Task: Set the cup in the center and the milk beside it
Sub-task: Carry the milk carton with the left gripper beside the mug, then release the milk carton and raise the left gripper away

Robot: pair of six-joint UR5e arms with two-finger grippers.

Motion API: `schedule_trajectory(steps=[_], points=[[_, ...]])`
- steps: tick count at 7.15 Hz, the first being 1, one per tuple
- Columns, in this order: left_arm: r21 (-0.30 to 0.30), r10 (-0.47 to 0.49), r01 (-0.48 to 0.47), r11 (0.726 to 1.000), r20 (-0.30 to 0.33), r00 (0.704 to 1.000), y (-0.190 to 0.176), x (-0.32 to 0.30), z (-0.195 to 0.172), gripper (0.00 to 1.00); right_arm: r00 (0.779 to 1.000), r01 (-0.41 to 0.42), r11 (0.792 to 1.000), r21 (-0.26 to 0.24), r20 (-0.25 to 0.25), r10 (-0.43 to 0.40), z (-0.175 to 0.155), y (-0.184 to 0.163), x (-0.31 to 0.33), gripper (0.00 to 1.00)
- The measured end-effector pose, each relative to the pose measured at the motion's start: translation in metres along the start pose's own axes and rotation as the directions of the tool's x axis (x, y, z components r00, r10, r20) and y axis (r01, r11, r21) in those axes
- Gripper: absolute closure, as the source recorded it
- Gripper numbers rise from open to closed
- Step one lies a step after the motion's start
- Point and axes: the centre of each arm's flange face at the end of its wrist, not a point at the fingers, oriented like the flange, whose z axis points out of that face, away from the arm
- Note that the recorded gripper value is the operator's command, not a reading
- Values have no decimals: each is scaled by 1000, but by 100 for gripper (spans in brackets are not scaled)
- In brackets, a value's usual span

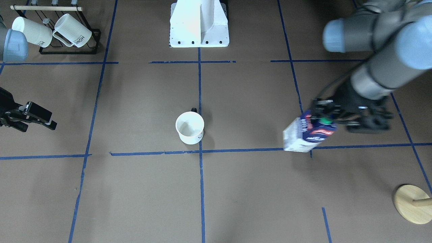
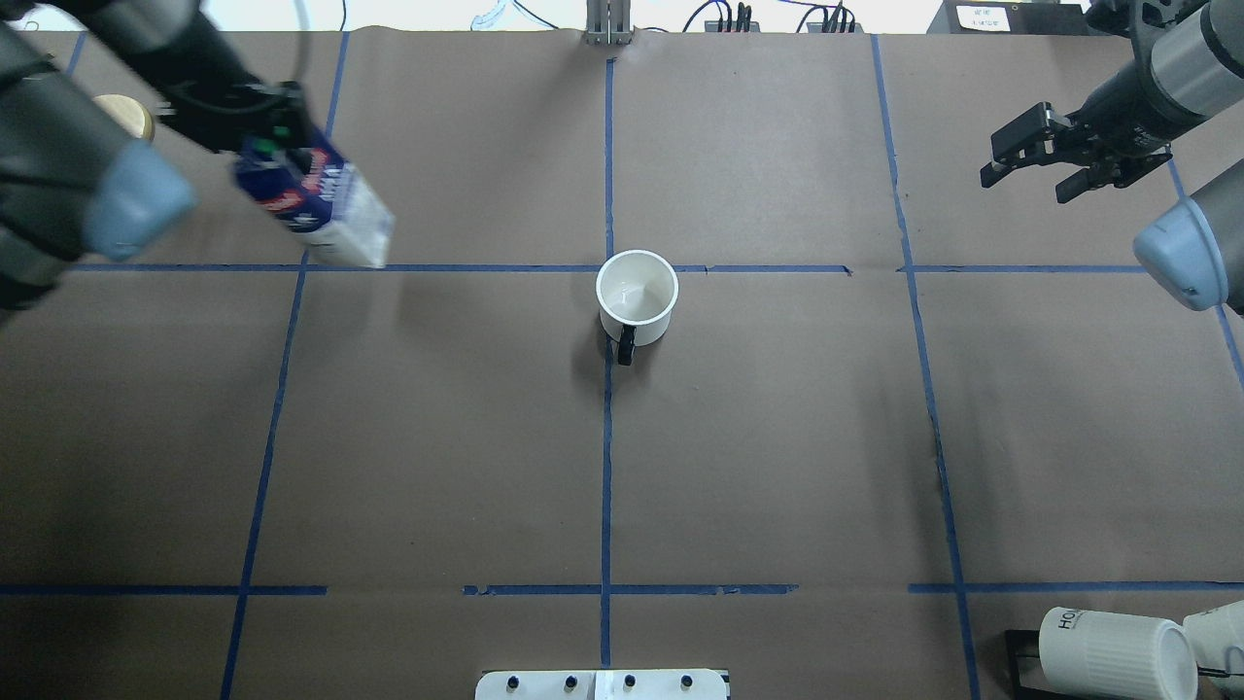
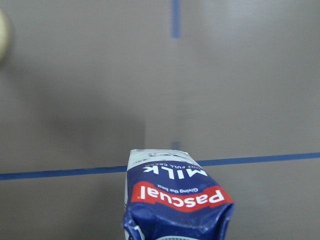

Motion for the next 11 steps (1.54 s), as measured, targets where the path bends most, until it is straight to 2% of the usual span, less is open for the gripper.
schedule_trajectory(steps=[2, 5, 6, 7, 11], points=[[6, -46, 45, 999, 30, 999, -7, 142, 37, 98, 1000, -2, 1000, 1, -2, 2, 0, 0, 1, 0], [-9, -84, 85, 996, 39, 996, 26, 216, 67, 92, 1000, -2, 1000, 1, -3, 2, 1, 0, 1, 0], [-10, -86, 86, 996, 43, 995, 31, 222, 72, 70, 1000, -2, 1000, 0, -3, 2, 1, 0, 0, 0], [-9, -87, 87, 996, 47, 995, 33, 223, 75, 1, 1000, -1, 1000, 1, -1, 1, 1, 1, 0, 0], [9, -79, 79, 997, 52, 996, 34, 220, 73, 0, 1000, 1, 1000, 3, 1, -1, -1, 1, -2, 0]])
